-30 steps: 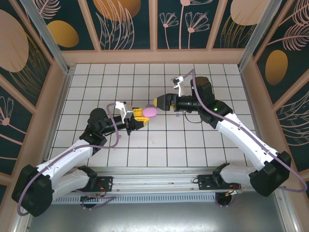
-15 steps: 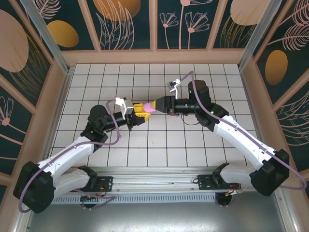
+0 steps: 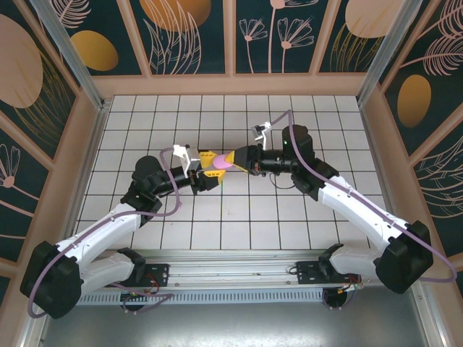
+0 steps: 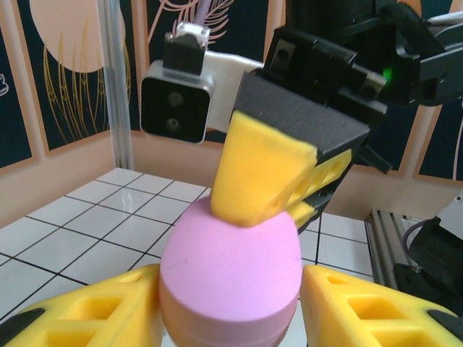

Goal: Insert the wireless bluetooth earbuds into the charging case

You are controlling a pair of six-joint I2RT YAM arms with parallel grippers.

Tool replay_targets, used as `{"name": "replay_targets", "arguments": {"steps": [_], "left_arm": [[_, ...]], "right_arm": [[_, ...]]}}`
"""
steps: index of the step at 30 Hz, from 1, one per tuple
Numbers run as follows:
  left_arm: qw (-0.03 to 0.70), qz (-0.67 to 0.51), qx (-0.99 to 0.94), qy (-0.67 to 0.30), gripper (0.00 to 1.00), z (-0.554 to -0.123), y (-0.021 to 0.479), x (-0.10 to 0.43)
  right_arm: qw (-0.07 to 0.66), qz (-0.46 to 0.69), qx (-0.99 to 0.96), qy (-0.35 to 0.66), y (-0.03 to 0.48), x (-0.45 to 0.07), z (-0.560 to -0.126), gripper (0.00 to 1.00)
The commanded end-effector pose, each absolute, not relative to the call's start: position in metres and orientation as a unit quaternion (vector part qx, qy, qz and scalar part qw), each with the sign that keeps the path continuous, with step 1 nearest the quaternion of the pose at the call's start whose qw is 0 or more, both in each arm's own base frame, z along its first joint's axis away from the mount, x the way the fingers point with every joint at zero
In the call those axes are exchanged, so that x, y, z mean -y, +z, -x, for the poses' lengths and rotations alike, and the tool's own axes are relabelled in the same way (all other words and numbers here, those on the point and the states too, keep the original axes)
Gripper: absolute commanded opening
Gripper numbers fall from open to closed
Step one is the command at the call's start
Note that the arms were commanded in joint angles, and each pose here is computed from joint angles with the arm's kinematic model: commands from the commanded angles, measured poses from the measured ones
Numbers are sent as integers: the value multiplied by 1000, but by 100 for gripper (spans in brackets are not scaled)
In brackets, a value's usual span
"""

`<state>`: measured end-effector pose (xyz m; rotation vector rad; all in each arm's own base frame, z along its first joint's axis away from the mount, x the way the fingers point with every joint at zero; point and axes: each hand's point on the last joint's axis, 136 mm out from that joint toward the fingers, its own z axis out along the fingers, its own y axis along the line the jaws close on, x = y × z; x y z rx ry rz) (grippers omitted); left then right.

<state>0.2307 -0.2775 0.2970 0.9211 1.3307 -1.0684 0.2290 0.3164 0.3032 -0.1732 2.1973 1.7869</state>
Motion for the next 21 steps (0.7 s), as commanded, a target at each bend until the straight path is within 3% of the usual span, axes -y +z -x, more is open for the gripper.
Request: {"name": "replay_targets", "arguments": {"steps": [1,8,15,21], "left_arm": [[574,-406,-534,-469,49,-225,318,282],[558,-414,-539,-476,51,-226,306,287],[561,-419,-529,-480,38,-224,310,288],[570,-414,-524,-479,50,-222,315,285]], "right_arm": [[164,68,-736,654,329,-314,-223,17],[167,66,-731,658,335,-312,-223,17],[163,65,-732,659,332,-311,-222,16],[163,64,-732,659,331,-310,-222,16]]}}
